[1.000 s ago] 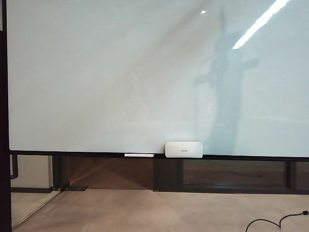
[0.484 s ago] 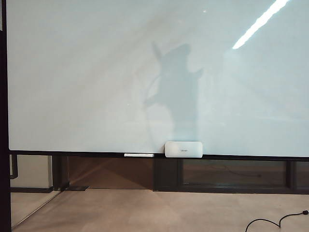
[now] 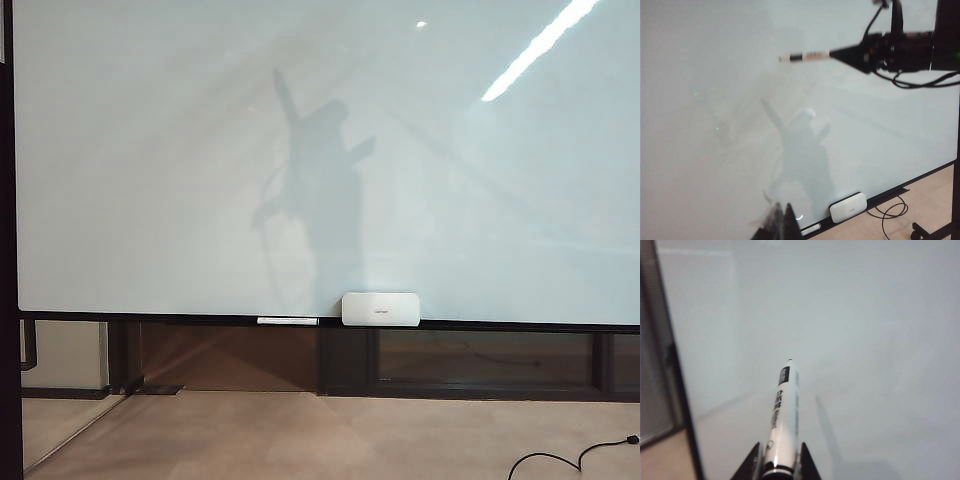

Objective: Reach to the right to find the marker pen, pick it up, and write the number 13 on the whiteboard.

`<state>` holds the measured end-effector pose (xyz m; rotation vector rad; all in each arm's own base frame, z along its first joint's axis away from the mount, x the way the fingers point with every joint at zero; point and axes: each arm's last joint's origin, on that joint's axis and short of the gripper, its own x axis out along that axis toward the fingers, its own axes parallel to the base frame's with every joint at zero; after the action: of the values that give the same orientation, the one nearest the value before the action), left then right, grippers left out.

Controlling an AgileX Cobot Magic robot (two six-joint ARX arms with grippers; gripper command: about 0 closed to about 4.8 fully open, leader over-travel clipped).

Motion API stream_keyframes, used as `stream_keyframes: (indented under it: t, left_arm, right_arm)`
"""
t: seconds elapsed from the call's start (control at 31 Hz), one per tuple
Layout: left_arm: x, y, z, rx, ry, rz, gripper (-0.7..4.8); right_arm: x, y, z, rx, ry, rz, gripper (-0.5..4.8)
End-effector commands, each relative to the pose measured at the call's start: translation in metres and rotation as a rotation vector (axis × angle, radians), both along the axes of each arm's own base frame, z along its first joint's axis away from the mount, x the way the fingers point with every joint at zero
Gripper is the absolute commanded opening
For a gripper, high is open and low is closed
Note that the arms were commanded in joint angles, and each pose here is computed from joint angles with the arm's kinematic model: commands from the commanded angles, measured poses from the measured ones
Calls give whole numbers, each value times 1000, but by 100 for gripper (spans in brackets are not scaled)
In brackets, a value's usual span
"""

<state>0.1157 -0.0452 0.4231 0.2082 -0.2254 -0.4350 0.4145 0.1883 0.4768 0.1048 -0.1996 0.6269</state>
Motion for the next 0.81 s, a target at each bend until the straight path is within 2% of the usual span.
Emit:
stream_keyframes:
  t: [0.03, 0.32, 0.58, 0.81]
  left_arm:
    - [-1, 0, 2, 16, -28, 0, -5]
    - [14, -5, -1, 24, -2, 0, -5]
    - [24, -9, 0, 17, -18, -1, -5]
    - [29, -10, -1, 18, -16, -1, -5]
  right_arm:
    - [-7, 0, 14, 66, -76, -98, -5]
    - [3, -1, 4, 55, -64, -132, -5]
    - [7, -7, 3, -5, -109, -172, -5]
    - [19, -15, 0, 25, -176, -214, -5]
